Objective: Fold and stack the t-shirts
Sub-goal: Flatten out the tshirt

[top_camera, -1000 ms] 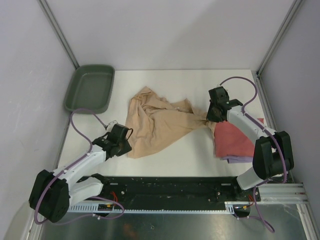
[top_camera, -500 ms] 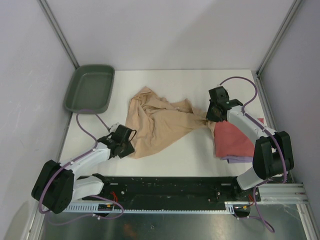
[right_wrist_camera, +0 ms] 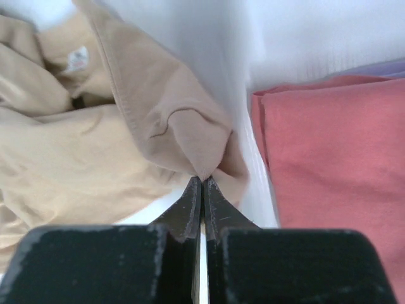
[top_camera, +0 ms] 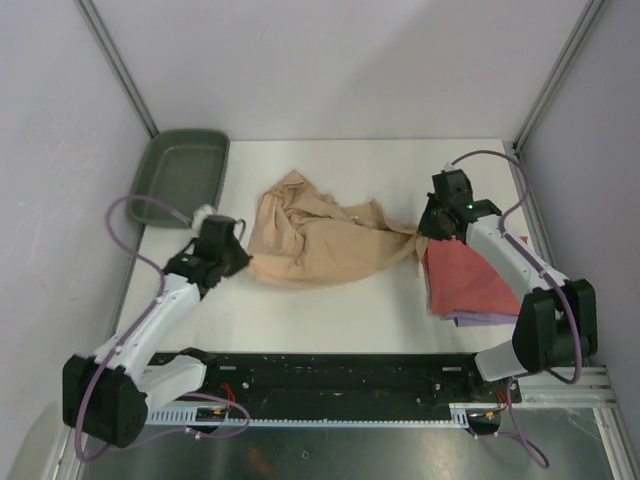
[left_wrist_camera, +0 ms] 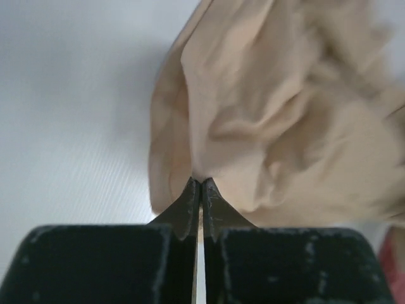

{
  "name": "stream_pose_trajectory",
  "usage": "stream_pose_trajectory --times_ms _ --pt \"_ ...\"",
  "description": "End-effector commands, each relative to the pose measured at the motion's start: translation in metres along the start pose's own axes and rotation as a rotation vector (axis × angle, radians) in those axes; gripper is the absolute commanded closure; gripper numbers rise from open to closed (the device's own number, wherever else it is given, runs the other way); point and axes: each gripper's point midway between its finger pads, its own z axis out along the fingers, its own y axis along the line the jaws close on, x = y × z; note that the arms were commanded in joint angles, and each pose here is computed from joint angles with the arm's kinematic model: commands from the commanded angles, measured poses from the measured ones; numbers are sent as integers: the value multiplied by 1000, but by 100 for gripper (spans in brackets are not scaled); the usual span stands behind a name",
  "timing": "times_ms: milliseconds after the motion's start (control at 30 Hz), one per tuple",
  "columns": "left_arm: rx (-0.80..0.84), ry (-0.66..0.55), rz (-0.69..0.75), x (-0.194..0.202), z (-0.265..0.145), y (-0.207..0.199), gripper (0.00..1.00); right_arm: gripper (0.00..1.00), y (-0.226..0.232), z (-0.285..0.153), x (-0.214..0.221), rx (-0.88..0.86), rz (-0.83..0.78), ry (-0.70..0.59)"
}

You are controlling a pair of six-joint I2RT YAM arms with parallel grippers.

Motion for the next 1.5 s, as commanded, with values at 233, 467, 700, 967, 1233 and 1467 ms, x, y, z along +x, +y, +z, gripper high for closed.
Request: stream_pose_trajectory --times_ms 233,467,700,967,1233,1467 --pt "179 -582 -4 -170 -164 -35 100 100 18 -157 -63 -373 184 -318" --pt "265 -769 -64 -216 -245 -49 100 100 19 -263 -91 -524 231 -582" --pt "333 -754 -69 -254 -240 -95 100 100 32 -272 -126 -583 276 -661" --pt "457 -593 -44 -335 -133 -185 100 100 63 -192 -219 -642 287 -725" --pt "841 -806 -84 -442 -222 -252 100 100 69 -269 -324 -706 328 -961" --pt "820 -890 -108 -459 -255 -201 100 100 45 -328 -296 -643 357 -1061"
